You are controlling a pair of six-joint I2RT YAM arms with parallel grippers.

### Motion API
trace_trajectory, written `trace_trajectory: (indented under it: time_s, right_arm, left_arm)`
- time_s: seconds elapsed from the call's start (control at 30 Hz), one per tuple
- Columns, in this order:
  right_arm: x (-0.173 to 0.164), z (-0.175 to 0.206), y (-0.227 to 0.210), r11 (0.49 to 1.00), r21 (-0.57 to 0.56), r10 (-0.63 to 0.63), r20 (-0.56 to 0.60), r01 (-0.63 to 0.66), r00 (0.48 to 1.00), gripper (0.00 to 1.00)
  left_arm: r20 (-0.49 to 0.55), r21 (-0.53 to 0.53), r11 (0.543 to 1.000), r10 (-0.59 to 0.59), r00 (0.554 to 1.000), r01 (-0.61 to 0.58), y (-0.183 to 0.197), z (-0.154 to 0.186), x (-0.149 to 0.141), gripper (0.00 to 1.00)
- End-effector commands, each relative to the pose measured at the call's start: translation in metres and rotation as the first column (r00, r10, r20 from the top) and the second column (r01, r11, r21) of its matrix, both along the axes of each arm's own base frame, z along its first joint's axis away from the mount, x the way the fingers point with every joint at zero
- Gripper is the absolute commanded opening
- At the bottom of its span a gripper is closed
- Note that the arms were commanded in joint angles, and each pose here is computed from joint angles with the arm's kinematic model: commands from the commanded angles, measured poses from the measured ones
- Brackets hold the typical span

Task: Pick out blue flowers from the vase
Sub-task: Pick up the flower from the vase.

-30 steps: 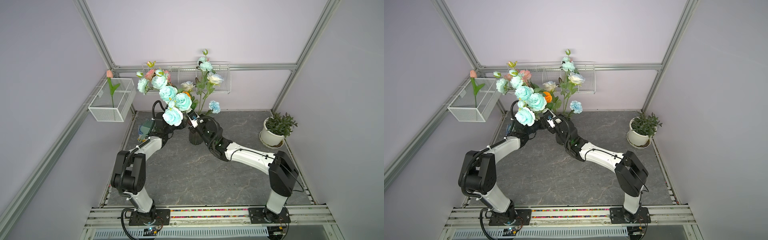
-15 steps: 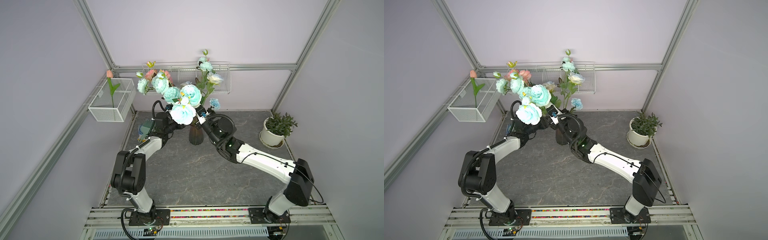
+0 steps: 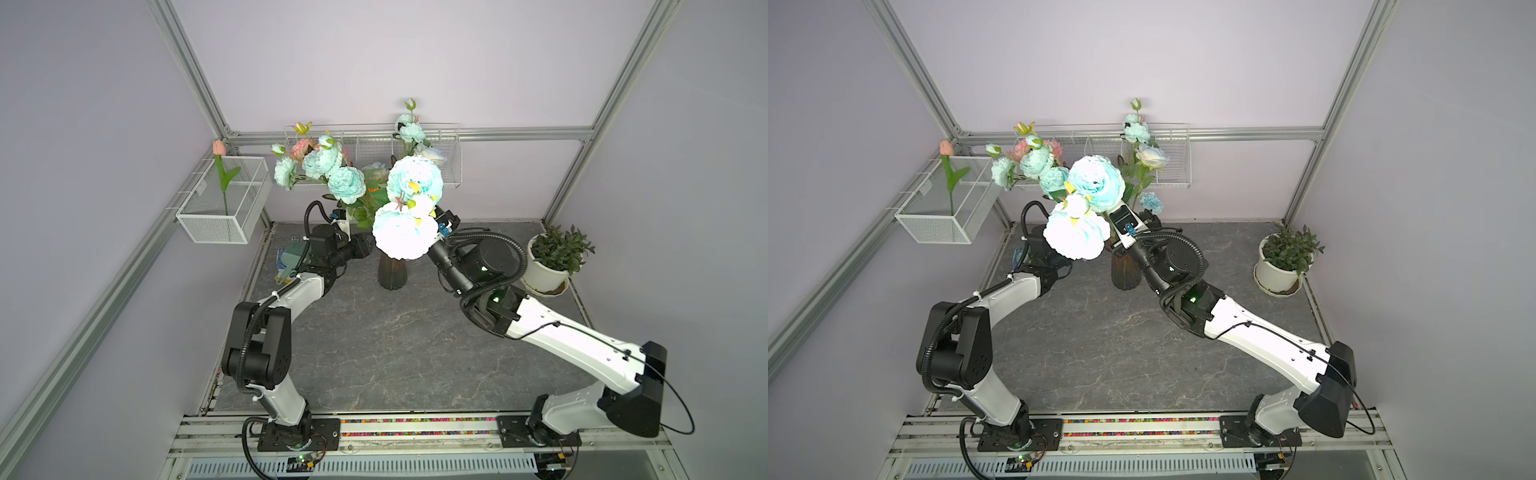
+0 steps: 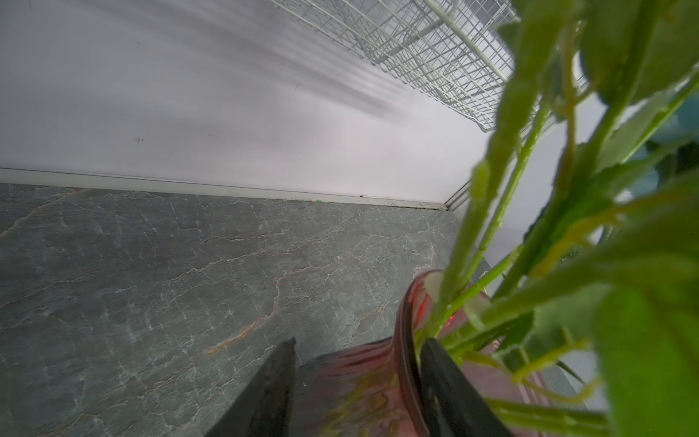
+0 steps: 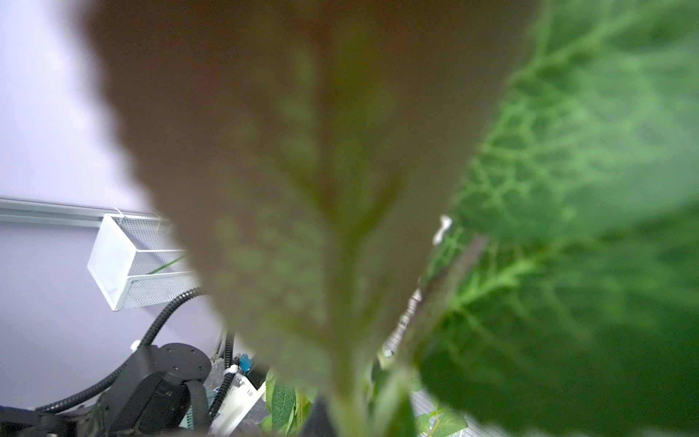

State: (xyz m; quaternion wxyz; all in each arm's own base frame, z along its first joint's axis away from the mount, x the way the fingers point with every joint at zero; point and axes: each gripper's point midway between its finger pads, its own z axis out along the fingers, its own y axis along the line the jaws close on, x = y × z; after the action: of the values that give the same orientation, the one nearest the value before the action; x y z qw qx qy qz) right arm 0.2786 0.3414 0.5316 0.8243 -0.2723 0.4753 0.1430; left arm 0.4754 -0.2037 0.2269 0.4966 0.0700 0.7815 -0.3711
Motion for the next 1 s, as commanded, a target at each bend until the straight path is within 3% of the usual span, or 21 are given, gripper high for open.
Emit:
trace_trajectory:
  time_s: [0.0, 0.17, 0.47, 0.7, 0.97]
  right_arm:
    - [-0.024, 0.040, -0.027, 0.999, 0.045, 0.012, 0.035, -0.014, 0.999, 0.07]
    - [-0.041, 0.059, -0.051, 0.998, 0.052, 0.035, -0.018, -0.034, 0.999, 0.06]
    - [-0.037, 0.039, -0.100, 0.995, 0.002, -0.096, -0.329, 0.103, 0.939, 0.07]
    - [-0.010, -0.007, -0.143, 0.949, -0.086, -0.298, -0.548, 0.302, 0.782, 0.07]
    - [0.056, -0.068, -0.167, 0.950, -0.057, -0.225, -0.808, 0.307, 0.545, 0.07]
  left_arm:
    - [-0.040, 0.036, 0.999, 0.011, 0.999, -0.009, 0.001, -0.012, 0.001, 0.55]
    - [-0.038, 0.038, 0.999, 0.005, 0.999, -0.004, 0.000, -0.012, 0.002, 0.55]
    - [-0.034, 0.049, 0.999, -0.005, 0.999, 0.007, -0.002, -0.011, 0.005, 0.55]
    - [-0.032, 0.048, 0.999, -0.006, 0.999, 0.008, -0.003, -0.011, 0.007, 0.55]
    - [-0.022, 0.045, 0.999, -0.009, 1.000, 0.010, -0.004, -0.003, 0.005, 0.55]
